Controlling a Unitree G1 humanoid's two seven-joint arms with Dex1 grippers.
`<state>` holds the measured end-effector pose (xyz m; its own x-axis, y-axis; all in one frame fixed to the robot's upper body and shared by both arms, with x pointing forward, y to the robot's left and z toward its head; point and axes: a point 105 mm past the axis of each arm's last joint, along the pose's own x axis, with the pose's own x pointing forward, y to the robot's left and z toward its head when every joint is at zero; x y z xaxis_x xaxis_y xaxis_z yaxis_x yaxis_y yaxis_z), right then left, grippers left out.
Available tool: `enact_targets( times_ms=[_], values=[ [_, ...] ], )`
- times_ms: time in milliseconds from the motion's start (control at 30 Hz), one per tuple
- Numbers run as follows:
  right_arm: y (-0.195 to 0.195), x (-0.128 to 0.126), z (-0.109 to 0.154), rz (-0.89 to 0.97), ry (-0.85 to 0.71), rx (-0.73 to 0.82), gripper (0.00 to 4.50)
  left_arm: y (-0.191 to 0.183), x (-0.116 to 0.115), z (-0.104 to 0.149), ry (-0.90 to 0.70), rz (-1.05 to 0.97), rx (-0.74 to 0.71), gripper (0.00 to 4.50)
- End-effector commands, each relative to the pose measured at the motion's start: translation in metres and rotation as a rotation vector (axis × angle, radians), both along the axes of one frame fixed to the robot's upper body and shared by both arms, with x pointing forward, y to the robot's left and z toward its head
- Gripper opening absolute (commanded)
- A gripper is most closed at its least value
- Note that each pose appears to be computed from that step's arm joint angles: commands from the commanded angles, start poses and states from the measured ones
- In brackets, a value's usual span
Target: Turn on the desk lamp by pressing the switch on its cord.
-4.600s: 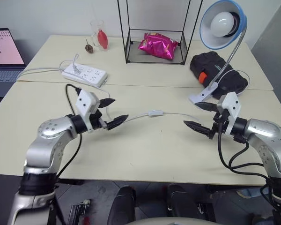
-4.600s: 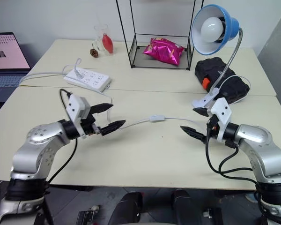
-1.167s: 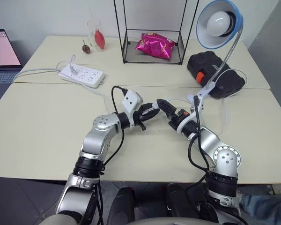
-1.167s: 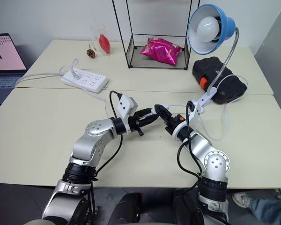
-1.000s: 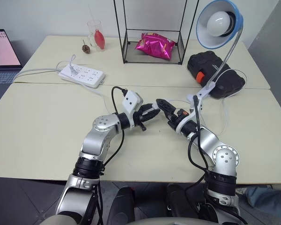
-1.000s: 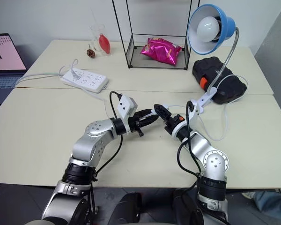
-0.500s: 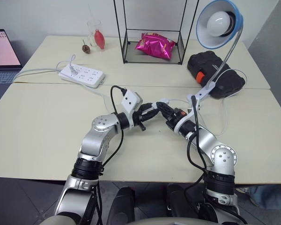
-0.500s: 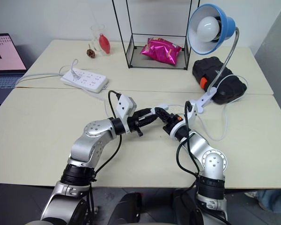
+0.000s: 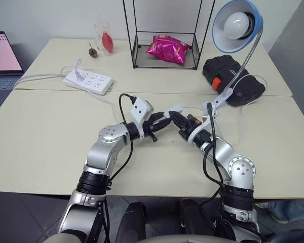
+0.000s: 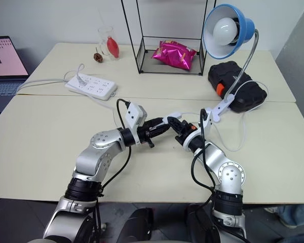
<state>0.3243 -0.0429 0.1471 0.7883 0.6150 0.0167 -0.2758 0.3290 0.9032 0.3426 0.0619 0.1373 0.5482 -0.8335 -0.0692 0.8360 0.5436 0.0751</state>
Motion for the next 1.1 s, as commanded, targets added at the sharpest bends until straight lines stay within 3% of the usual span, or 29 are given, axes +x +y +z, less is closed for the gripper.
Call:
enact_targets(
  times_ms=[33, 933, 1100],
  values=[
    [0.005, -0.007, 0.02, 0.034, -0.084, 0.046, 2.34, -0.004, -0.004, 0.012, -0.047, -0.018, -0.016, 1.05],
    [-0.001, 0.002, 0.001, -0.031, -0.001, 0.011, 2.43, -0.005, -0.005, 0.015, -0.053, -0.022, -0.02, 1.05],
    [-0.001, 0.002, 0.003, -0.043, 0.004, 0.043, 1.19, -0.004, -0.006, 0.013, -0.052, -0.02, -0.017, 1.05]
  ],
)
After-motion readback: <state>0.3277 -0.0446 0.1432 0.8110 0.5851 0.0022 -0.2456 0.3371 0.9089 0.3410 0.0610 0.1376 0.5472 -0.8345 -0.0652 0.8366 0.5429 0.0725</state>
